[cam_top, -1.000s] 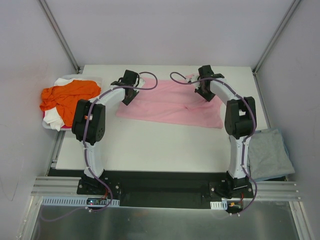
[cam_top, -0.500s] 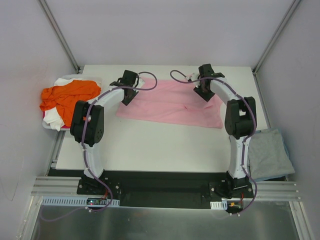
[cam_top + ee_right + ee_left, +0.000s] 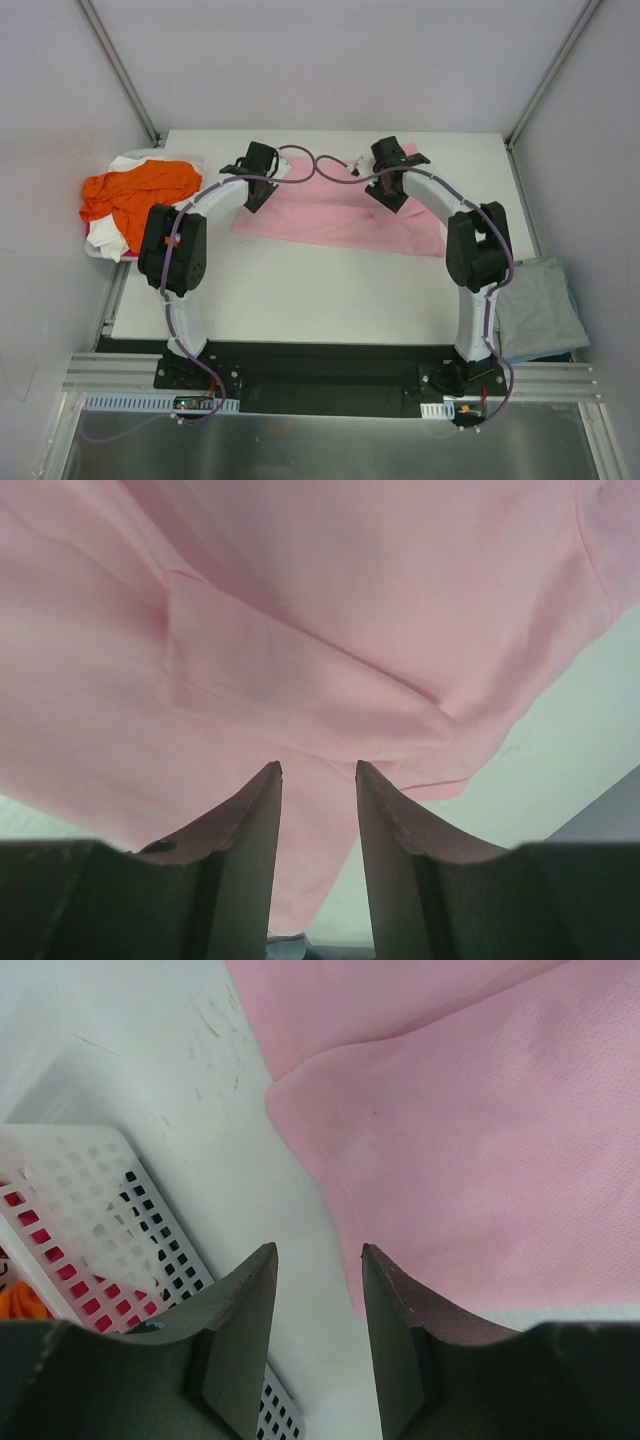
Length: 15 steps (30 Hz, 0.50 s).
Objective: Fold and stack the t-shirts
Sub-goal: Fold the tshirt
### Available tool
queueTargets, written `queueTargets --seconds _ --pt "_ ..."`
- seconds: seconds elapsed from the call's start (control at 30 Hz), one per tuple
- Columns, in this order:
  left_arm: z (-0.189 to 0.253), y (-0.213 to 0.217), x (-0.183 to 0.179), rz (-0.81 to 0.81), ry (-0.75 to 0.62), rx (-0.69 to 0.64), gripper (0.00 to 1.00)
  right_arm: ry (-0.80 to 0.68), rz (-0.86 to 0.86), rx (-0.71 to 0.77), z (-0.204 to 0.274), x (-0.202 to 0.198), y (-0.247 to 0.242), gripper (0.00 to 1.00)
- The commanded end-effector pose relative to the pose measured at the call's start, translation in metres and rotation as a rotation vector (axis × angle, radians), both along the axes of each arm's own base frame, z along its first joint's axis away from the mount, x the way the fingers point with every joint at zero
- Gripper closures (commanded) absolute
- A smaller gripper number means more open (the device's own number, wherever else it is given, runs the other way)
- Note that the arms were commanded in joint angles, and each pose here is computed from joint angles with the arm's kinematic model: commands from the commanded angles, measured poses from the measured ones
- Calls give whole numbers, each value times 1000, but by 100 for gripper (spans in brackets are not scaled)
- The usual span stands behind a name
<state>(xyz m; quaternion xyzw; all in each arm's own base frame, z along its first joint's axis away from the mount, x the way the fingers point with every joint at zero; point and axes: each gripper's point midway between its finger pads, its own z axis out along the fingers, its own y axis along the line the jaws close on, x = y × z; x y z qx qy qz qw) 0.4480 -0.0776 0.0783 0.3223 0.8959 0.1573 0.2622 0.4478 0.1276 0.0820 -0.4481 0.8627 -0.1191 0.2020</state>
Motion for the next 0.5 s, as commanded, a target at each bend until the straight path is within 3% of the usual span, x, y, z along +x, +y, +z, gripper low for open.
queueTargets --seconds 0.0,0.47 --pt "23 -2 -2 2 -50 -21 60 -32 11 1 21 -2 14 62" --pt "10 28 6 62 -34 -17 59 47 38 -14 -11 -23 21 64"
